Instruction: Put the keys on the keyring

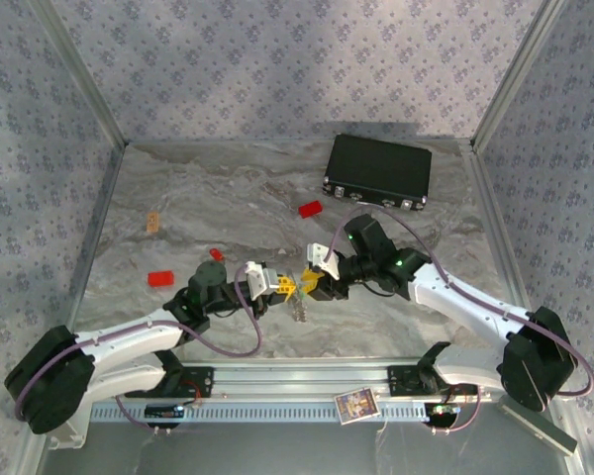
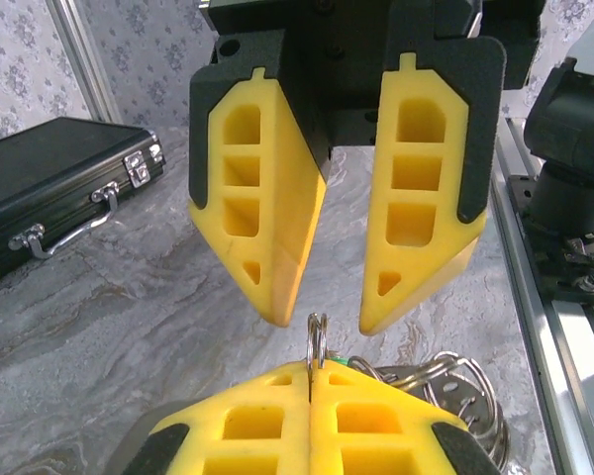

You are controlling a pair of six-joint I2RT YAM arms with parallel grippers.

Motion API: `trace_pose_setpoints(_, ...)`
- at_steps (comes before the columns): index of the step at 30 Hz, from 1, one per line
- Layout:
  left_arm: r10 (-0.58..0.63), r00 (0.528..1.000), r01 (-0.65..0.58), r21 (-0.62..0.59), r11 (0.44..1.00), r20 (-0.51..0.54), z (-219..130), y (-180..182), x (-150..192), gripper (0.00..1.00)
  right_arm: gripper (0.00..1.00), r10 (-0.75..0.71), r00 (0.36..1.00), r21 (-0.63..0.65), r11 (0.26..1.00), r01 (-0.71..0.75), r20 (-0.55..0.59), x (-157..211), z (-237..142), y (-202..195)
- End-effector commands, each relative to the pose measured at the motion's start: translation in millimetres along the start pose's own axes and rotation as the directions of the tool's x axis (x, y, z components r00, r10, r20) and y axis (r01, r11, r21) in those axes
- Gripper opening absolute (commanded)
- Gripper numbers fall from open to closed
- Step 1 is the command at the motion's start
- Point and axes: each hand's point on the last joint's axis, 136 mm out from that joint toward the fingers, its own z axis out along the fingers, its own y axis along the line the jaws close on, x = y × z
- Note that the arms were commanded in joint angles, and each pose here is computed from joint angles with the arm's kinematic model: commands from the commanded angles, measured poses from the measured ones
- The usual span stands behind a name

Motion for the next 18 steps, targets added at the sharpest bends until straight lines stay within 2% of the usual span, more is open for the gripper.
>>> trace_pose_setpoints(1, 0.027, 0.996, -0.03, 0.033, 0.999, 0.084, 0, -5, -21, 0.0, 0.28, 0.01, 0.999, -0.017, 1.0, -0.01, 0.037, -4, 1, 1)
trace_pose_setpoints(6, 0.026, 0.995, -0.029, 0.032, 0.999, 0.095, 0, -5, -22, 0.0, 0.17, 0.016, 0.999, -0.022, 1.0, -0.015, 0.035, -2, 3, 0)
trace_pose_setpoints(10, 0.025, 0.995, -0.029, 0.032, 0.999, 0.097, 0, -5, -23, 0.0, 0.01, 0.014, 0.999, -0.025, 1.0, -0.013, 0.035, -3, 3, 0)
trace_pose_setpoints(11, 0.025, 0.995, -0.028, 0.029, 0.999, 0.094, 0, -5, -23, 0.0, 0.0, 0.012, 0.999, -0.024, 1.0, -0.011, 0.033, -3, 2, 0)
trace_pose_setpoints(12, 0.02, 0.996, -0.021, 0.018, 1.0, 0.085, 1, -2, -22, 0.02, 0.0, 0.007, 1.0, -0.022, 1.0, -0.006, 0.029, -4, 1, 0)
trace_pose_setpoints(15, 0.015, 0.999, -0.015, -0.01, 1.0, 0.039, 1, 3, -17, 0.25, 0.0, -0.014, 1.0, -0.011, 1.0, 0.013, -0.009, -4, -2, 0)
trace_pose_setpoints(18, 0.021, 0.999, -0.021, -0.009, 1.0, -0.035, 1, 4, -11, 0.3, 0.0, -0.053, 0.995, 0.002, 0.999, 0.053, -0.082, -1, -4, 0)
